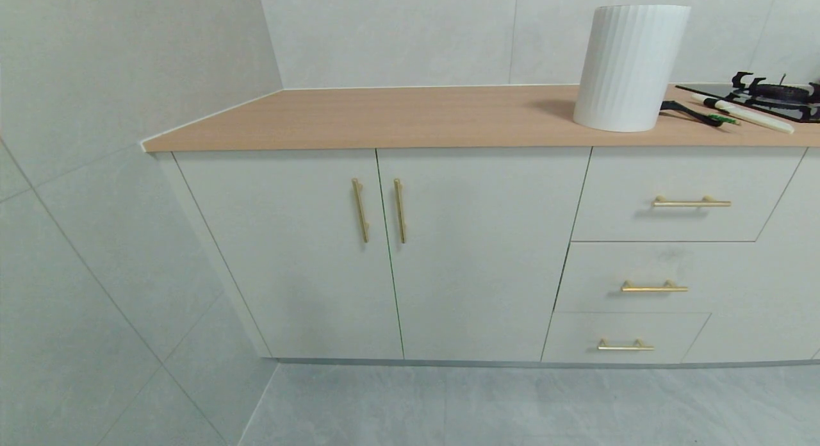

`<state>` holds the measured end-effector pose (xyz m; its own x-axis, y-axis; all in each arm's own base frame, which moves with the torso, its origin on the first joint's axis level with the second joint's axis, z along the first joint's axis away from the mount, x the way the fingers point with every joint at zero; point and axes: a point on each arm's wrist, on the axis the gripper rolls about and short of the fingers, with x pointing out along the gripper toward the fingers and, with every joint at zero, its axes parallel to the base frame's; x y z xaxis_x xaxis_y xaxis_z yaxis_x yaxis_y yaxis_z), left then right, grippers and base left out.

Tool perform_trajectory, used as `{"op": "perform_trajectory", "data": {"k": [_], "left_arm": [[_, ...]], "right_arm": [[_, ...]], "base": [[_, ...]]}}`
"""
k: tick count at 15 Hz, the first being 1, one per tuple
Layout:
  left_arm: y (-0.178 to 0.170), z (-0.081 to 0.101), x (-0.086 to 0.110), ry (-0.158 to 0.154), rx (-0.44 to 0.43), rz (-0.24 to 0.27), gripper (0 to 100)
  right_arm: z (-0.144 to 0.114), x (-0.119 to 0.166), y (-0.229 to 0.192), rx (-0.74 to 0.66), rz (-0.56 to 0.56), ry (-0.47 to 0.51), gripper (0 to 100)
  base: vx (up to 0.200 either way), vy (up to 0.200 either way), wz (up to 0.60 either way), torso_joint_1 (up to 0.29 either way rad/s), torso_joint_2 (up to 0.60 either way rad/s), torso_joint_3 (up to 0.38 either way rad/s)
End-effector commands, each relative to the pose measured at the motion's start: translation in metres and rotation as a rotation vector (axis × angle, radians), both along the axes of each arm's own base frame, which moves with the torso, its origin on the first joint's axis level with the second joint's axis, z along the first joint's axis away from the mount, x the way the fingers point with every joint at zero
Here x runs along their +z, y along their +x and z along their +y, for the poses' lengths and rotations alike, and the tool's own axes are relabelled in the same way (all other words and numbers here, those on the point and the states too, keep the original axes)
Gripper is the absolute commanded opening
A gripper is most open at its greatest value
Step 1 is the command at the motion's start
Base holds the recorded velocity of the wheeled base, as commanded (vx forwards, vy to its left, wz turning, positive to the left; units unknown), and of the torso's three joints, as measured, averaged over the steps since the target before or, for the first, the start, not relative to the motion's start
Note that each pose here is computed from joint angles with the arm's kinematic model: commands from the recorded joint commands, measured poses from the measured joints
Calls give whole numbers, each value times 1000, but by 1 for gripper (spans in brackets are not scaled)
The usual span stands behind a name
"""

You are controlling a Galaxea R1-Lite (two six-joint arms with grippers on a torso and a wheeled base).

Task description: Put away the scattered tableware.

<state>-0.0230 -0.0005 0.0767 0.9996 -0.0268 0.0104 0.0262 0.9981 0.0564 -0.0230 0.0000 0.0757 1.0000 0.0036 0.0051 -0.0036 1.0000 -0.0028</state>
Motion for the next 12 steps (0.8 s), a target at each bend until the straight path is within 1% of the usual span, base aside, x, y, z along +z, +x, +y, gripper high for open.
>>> {"op": "perform_trajectory", "data": {"k": [1,2,6,8,12], "left_arm": [[0,0,0,-22,-1,0,100],[0,0,0,-24,-3,0,100],[0,0,0,-4,-2,1,100],[0,0,0,-9,-2,1,100],[0,0,0,-7,-2,1,100]], "right_arm": [[0,0,0,-1,4,0,100],[0,0,0,-1,4,0,100],[0,0,0,1,4,0,100],[0,0,0,-1,4,0,100],[0,0,0,-1,4,0,100]], "base": [[0,0,0,0,0,0],[0,0,0,0,0,0],[0,0,0,0,0,0],[0,-200,0,2,2,5],[0,-200,0,4,-1,2]]}}
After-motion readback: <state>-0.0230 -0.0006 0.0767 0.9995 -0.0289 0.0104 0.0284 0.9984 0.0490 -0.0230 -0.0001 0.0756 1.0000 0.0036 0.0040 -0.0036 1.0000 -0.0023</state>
